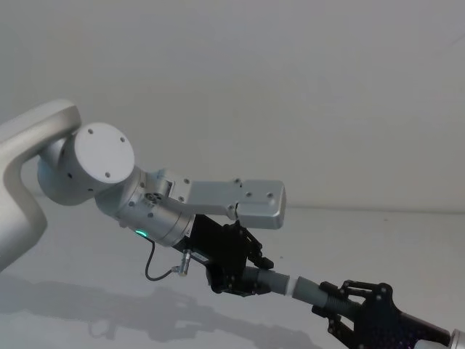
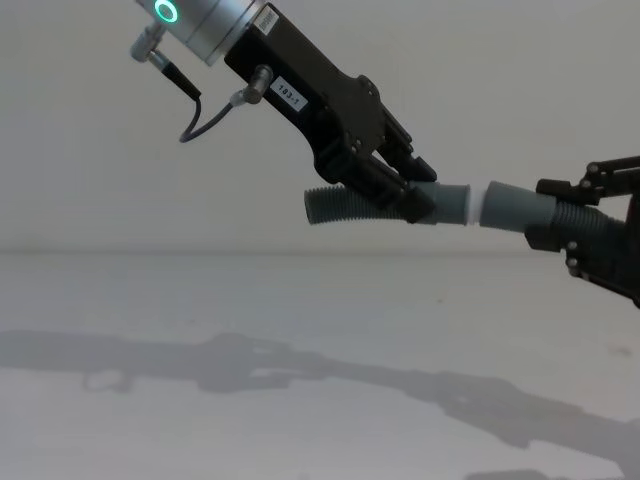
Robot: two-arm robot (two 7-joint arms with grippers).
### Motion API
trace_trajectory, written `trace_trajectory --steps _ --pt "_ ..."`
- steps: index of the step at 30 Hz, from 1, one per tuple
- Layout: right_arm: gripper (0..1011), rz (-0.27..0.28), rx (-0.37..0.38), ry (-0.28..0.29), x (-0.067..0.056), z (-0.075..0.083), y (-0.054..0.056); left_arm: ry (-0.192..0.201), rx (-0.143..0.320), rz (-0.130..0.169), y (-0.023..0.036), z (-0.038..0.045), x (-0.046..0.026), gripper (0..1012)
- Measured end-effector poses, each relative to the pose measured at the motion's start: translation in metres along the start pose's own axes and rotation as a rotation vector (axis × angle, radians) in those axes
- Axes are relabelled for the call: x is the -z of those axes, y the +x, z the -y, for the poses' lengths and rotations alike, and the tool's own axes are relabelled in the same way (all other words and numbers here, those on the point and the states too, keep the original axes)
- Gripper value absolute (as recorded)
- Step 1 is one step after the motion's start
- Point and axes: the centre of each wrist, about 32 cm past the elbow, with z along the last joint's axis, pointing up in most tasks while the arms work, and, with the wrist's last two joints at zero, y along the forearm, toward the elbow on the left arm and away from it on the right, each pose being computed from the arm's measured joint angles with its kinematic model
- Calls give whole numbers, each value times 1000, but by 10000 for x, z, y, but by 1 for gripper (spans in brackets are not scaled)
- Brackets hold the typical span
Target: Use both hands to pick up one end of the pipe from the table, align the ends, and insert them.
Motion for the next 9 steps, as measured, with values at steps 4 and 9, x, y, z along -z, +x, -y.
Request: trace_trajectory --steps 4,9 --pt "291 -1 0 0 -2 -1 0 -1 1 -1 0 2 1 327" --pt "290 -1 1 -1 -4 -1 -2 -3 2 0 0 3 0 327"
